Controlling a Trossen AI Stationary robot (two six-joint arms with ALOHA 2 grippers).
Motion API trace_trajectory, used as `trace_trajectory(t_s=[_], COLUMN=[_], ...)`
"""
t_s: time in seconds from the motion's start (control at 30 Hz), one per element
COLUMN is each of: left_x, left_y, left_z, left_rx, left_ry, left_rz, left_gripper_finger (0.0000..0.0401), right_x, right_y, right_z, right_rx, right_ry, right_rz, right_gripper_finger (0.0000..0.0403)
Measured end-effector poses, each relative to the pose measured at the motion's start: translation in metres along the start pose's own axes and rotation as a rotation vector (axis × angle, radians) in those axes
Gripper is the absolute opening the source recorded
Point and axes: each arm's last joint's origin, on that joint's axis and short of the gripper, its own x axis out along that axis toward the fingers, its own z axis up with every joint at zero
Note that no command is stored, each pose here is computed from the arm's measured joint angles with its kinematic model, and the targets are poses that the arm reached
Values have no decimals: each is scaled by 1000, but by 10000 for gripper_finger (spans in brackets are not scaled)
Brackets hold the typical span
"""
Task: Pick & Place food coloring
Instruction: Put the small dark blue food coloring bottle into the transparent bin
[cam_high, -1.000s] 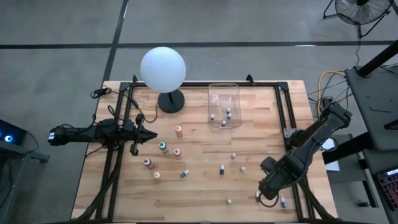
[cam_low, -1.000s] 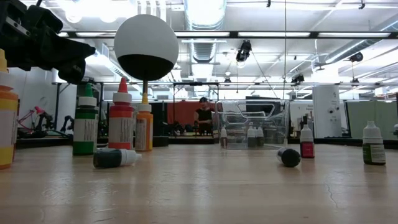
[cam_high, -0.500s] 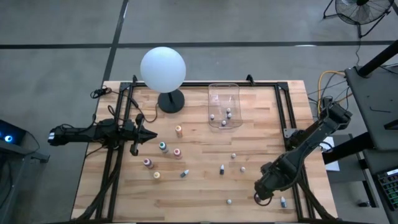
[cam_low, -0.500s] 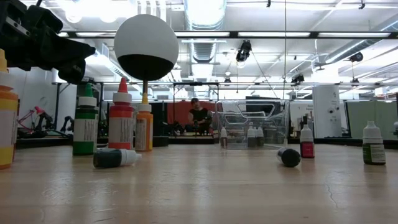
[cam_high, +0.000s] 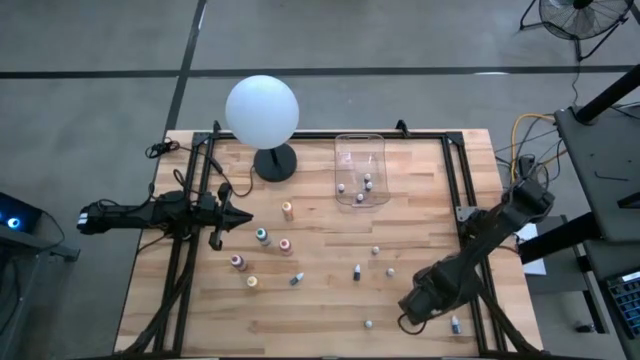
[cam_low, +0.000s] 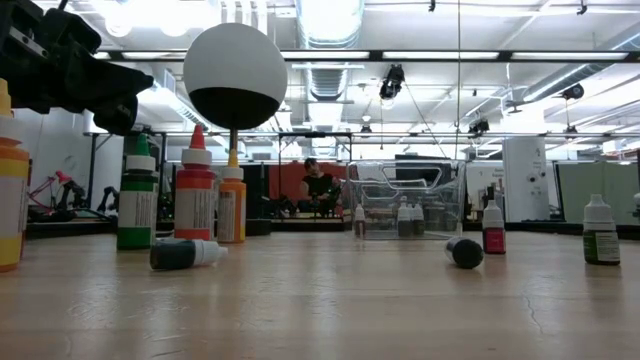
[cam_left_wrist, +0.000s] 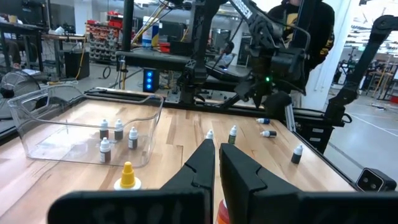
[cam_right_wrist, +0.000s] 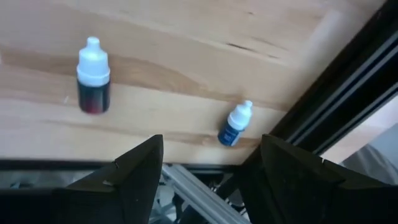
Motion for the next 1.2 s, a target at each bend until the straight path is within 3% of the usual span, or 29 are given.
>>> trace_trajectory(t_s=[0.37, 1.2], left_x=[0, 0], left_y=[0, 0], left_z=[0, 0], left_rx=[0, 0], left_ry=[0, 0], left_rz=[0, 0], left_gripper_finger=[0, 0], right_x=[22, 50], right_y=[13, -6], right_z=[-1, -23], right_rx=[139, 168], right_ry=[-142, -83], right_rz=[-10, -120], right_gripper_finger=[254, 230])
